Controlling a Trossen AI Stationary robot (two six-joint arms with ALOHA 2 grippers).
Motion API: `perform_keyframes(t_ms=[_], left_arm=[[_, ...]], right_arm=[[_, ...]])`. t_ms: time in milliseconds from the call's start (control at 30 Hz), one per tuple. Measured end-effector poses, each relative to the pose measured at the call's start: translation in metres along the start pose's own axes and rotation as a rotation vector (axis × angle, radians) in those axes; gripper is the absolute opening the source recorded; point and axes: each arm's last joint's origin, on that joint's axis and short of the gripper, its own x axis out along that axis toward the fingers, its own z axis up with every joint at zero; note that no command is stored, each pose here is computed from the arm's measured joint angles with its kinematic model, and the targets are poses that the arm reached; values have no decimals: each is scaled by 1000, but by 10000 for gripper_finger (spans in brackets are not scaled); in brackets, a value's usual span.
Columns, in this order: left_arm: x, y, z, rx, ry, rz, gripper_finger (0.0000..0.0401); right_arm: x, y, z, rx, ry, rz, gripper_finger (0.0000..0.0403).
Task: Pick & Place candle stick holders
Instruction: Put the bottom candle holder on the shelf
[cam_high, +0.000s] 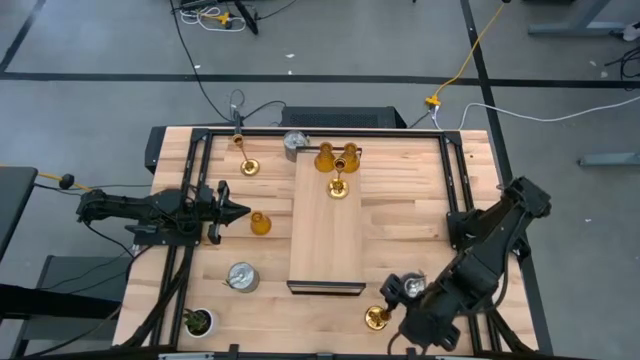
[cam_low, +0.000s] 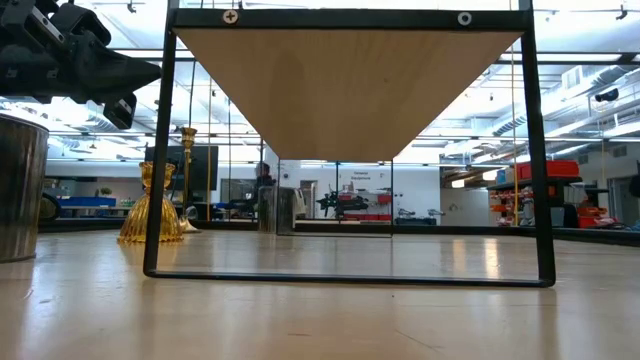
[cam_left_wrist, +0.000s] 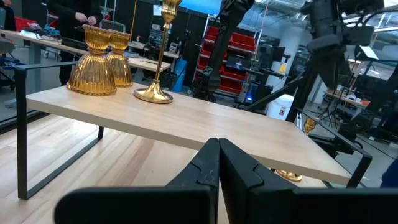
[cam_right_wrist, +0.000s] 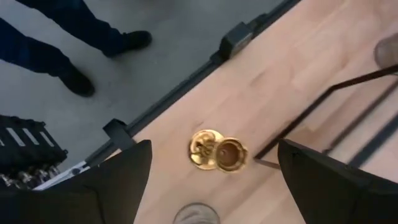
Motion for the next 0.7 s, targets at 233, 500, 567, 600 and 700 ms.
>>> perform_keyframes(t_ms=[233, 500, 567, 600, 700], left_arm=[[0, 0, 0, 0, 0, 0, 10], [0, 0, 0, 0, 0, 0, 10], [0, 0, 0, 0, 0, 0, 10], [0, 0, 0, 0, 1, 0, 10], [0, 0, 0, 0, 0, 0, 10]], right_arm=[[31, 6, 1, -3, -52, 1, 349], [52, 2, -11, 13, -28, -11, 349], [58, 0, -16, 18, -12, -29, 349], [61, -1, -19, 20, -2, -43, 349], [67, -5, -24, 27, 19, -73, 349]])
